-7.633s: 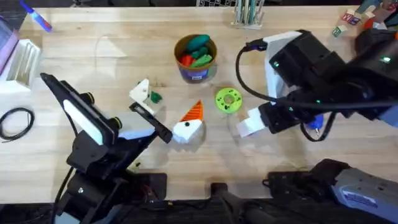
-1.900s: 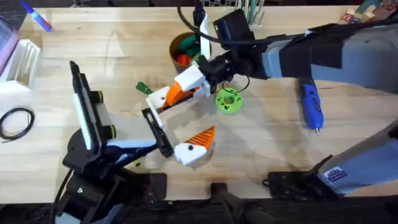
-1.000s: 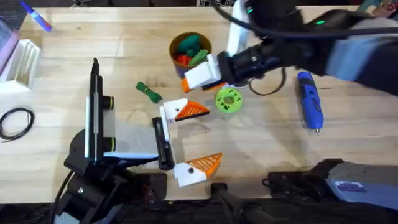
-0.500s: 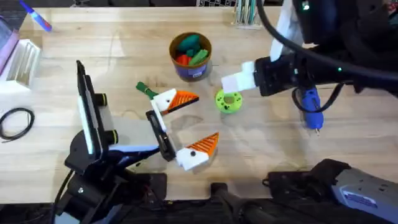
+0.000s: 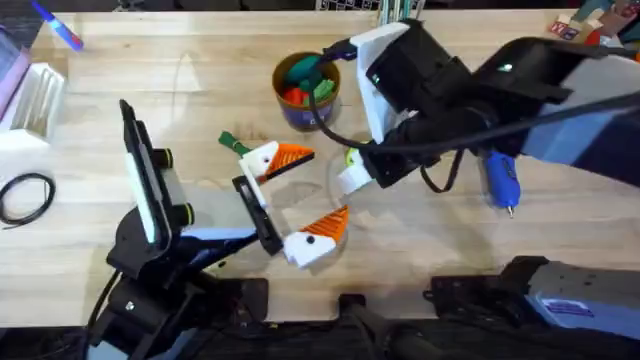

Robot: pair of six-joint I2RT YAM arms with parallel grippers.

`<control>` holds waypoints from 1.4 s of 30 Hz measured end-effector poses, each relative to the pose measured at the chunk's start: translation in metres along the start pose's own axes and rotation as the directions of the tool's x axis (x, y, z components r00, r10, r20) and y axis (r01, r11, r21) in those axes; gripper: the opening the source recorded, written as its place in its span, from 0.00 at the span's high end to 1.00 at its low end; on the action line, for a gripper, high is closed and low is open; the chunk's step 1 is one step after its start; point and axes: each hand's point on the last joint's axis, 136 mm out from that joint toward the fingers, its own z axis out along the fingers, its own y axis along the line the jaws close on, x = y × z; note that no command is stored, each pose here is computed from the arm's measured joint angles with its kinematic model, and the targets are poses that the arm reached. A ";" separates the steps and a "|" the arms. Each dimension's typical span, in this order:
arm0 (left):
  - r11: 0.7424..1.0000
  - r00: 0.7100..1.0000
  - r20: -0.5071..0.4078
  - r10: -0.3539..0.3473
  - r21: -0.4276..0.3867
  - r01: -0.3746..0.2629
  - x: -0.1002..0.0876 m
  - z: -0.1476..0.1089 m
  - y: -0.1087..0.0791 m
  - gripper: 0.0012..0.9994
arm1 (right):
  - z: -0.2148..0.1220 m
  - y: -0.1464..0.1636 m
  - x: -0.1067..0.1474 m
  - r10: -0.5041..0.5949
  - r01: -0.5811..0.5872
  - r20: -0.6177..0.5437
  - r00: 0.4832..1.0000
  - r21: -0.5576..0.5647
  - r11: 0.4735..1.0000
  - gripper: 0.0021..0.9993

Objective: Pick up the gripper from the table and insert it into the empty holder that is missing its gripper. Then pick up a screw, insert it into the mounting hole, and use the screwdriver to tighten it. Finally, clean up the table by picking up the vegetable and placing it into the bucket.

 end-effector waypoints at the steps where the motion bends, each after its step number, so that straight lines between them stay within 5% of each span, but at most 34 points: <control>1: 1.000 1.000 0.000 0.000 -0.001 0.000 0.000 0.000 0.000 0.01 | 0.004 0.000 0.000 0.000 0.000 -0.008 1.000 0.002 1.000 0.34; 12: 1.000 1.000 0.000 0.000 -0.003 0.000 0.000 0.000 0.001 0.01 | 0.033 -0.009 0.000 0.004 -0.001 -0.067 0.998 0.042 0.999 0.51; 16: 1.000 1.000 0.000 0.000 -0.003 0.000 0.000 0.000 0.001 0.01 | 0.044 -0.013 0.003 0.005 0.002 -0.099 0.995 0.065 0.998 0.66; 26: 1.000 1.000 0.000 0.000 -0.003 0.000 0.000 0.000 0.001 0.01 | 0.046 -0.014 -0.004 0.002 0.003 -0.072 0.997 0.069 0.998 0.72; 34: 1.000 1.000 0.000 0.000 -0.004 0.000 0.000 0.000 0.001 0.01 | 0.046 -0.017 -0.003 0.002 0.005 -0.074 0.997 0.088 0.996 0.86; 37: 1.000 1.000 0.000 0.000 -0.003 0.000 0.000 0.000 0.001 0.01 | 0.046 -0.021 -0.004 0.002 0.006 -0.070 0.998 0.112 0.994 0.98; 42: 1.000 1.000 0.000 0.000 -0.004 0.000 0.000 0.000 0.001 0.01 | 0.045 -0.026 -0.003 0.000 0.010 -0.075 0.997 0.137 0.991 0.99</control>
